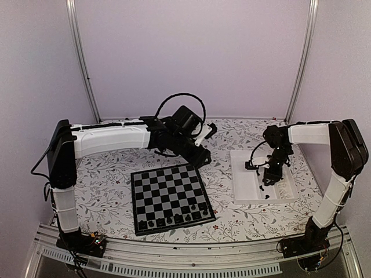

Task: Set up the chess pieces on the board
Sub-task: Pick up the chess piece from the storage box, then place the chess piece on the chessboard.

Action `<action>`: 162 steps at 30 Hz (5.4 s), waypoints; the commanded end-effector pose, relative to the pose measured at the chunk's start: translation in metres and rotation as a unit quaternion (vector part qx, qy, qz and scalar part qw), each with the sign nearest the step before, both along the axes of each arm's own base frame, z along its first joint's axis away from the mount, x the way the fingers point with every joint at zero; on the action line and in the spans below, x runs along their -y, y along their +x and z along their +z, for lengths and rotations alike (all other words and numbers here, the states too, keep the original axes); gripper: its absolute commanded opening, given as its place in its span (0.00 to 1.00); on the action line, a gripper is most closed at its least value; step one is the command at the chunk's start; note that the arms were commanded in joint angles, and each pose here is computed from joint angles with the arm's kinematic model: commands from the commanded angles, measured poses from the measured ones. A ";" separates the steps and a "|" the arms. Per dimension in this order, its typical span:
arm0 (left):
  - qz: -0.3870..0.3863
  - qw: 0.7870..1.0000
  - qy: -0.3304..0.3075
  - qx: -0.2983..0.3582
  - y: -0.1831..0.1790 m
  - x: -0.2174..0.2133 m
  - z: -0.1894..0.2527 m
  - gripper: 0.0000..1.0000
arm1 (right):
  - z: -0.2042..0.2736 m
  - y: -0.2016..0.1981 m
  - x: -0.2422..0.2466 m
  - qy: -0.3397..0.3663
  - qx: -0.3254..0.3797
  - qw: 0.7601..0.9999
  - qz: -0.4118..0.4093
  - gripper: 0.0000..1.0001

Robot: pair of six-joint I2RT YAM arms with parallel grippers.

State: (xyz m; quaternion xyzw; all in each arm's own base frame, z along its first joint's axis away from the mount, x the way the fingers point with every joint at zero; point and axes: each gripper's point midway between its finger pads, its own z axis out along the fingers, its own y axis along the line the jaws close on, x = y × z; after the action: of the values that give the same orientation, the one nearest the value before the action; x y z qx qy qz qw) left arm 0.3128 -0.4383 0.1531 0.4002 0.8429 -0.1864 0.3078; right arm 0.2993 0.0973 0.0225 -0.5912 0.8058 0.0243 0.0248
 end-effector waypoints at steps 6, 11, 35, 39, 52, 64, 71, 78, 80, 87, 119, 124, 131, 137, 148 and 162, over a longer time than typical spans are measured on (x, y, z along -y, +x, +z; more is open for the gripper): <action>0.007 1.000 -0.022 -0.004 0.001 -0.005 0.009 0.60 | 0.008 0.012 -0.007 0.021 0.015 1.000 -0.013 0.41; 0.009 1.000 -0.026 -0.010 -0.001 -0.007 0.008 0.60 | 0.004 0.011 -0.011 0.029 0.001 1.000 -0.009 0.38; 0.018 0.999 -0.033 -0.008 -0.002 -0.009 0.013 0.60 | 0.010 -0.013 -0.023 0.104 0.011 0.986 -0.127 0.33; 0.018 0.999 -0.031 -0.010 -0.002 -0.010 0.011 0.60 | 0.015 -0.005 -0.018 0.098 0.024 0.986 -0.133 0.31; 0.021 0.999 -0.025 -0.012 -0.003 -0.011 0.007 0.60 | 0.025 -0.062 -0.017 0.122 -0.057 0.991 -0.026 0.43; 0.019 0.999 -0.018 -0.020 -0.002 -0.009 -0.001 0.60 | -0.020 -0.071 -0.003 0.041 -0.051 0.998 -0.011 0.48; 0.016 0.999 -0.016 -0.023 -0.001 -0.006 -0.004 0.60 | -0.016 -0.036 0.005 0.034 -0.022 0.997 -0.066 0.32; 0.015 1.000 -0.008 -0.026 -0.001 -0.007 -0.011 0.60 | -0.006 -0.025 -0.003 0.064 -0.029 0.994 -0.084 0.24; 0.015 0.999 -0.008 -0.028 -0.001 -0.007 -0.013 0.60 | -0.005 -0.026 -0.005 0.071 -0.035 0.993 -0.087 0.23; 0.012 0.999 -0.015 -0.028 -0.002 -0.005 -0.009 0.60 | 0.016 -0.023 -0.015 0.115 -0.043 0.987 -0.103 0.19; -0.081 0.894 -0.385 -0.213 0.000 0.122 0.055 0.50 | 0.156 -0.013 -0.079 0.416 0.021 0.907 -0.070 0.17; -0.098 0.885 -0.390 -0.235 -0.010 0.138 0.048 0.49 | 0.158 -0.014 -0.083 0.428 0.012 0.901 -0.071 0.17; -0.127 0.876 -0.387 -0.260 -0.028 0.159 0.040 0.45 | 0.161 -0.014 -0.085 0.435 0.009 0.897 -0.073 0.18; -0.136 0.873 -0.382 -0.270 -0.034 0.168 0.037 0.41 | 0.163 -0.015 -0.085 0.438 0.011 0.896 -0.073 0.18; -0.137 0.873 -0.376 -0.281 -0.037 0.171 0.031 0.34 | 0.168 -0.013 -0.086 0.446 0.015 0.892 -0.075 0.18; -0.133 0.870 -0.375 -0.289 -0.035 0.170 0.026 0.19 | 0.177 -0.013 -0.091 0.464 0.010 0.882 -0.075 0.18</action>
State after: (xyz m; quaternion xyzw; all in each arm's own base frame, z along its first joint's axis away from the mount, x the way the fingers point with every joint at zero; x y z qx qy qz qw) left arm 0.2800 -0.6043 0.1852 0.2871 0.7017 -0.6329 0.1569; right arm 0.2829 0.1821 0.1753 -0.4440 0.7666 0.3747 0.2733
